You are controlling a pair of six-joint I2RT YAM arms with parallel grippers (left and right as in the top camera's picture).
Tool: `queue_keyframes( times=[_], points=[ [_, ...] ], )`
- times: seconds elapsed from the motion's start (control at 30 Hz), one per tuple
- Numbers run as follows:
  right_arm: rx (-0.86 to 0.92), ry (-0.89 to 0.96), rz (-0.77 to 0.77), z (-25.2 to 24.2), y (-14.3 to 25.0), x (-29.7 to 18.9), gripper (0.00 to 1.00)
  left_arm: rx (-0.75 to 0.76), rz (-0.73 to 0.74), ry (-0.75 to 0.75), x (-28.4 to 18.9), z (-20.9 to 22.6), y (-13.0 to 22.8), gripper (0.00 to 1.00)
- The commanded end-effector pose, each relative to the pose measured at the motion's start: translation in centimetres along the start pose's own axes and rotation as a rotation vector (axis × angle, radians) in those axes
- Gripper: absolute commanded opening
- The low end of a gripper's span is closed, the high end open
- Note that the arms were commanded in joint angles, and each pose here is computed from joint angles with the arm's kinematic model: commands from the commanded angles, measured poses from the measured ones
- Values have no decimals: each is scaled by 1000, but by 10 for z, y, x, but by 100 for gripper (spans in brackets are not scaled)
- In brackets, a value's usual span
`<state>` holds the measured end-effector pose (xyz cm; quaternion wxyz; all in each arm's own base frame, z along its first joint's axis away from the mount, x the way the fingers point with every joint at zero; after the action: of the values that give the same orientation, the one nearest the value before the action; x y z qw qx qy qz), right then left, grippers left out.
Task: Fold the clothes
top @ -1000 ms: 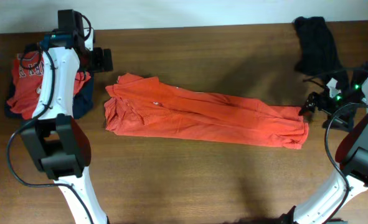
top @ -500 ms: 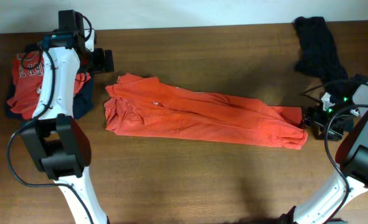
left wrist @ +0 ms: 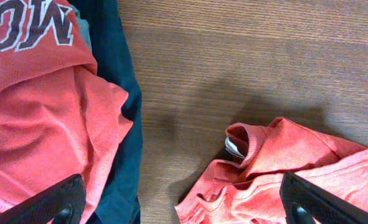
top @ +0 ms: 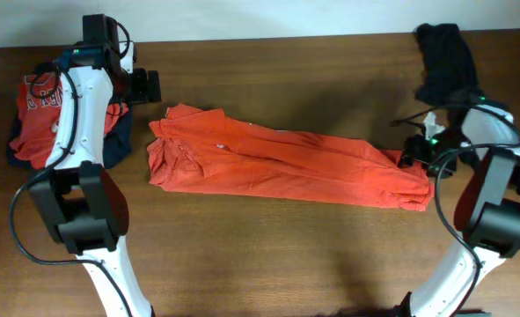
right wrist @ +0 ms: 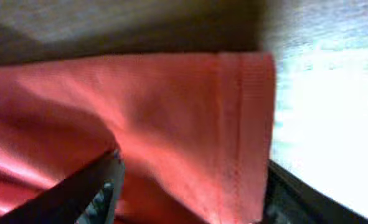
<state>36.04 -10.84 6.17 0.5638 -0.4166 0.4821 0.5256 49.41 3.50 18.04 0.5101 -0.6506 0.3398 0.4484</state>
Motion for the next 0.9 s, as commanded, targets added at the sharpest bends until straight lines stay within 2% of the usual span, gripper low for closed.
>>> queue_keyframes(
  times=[0.0, 0.07, 0.2, 0.23, 0.33, 0.57, 0.87],
  points=[
    [20, 113, 78, 1, 9, 14, 56, 1, -52, 21, -22, -2, -8, 99],
    [10, 124, 87, 4, 9, 15, 49, 1, -52, 21, -22, -2, -8, 99],
    [43, 145, 116, 3, 17, 20, 28, 1, -51, 20, -22, -2, -8, 99],
    [47, 145, 132, 2, 22, 24, 20, 1, -48, 20, -22, -2, -7, 99],
    [78, 141, 143, -2, 28, 27, 7, 1, -47, 20, -22, -2, -7, 99],
    [104, 149, 63, -15, 12, 18, 4, 1, -47, 20, -22, -2, -7, 99],
    [45, 93, -142, -10, -36, -14, 4, 0, -49, 20, -22, -2, -7, 99]
  ],
)
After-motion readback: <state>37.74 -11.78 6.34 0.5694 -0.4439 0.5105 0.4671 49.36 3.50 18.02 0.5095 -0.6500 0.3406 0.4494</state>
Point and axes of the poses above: each gripper's point midway between its finger pads, its own x axis out along the fingers, its own z axis along the line the jaws close on, y = z × x, the point moved 6 cm from there along -x, back along the fingers, and after that the axes turned 10 degrees about -x, right-handed, at the moved point
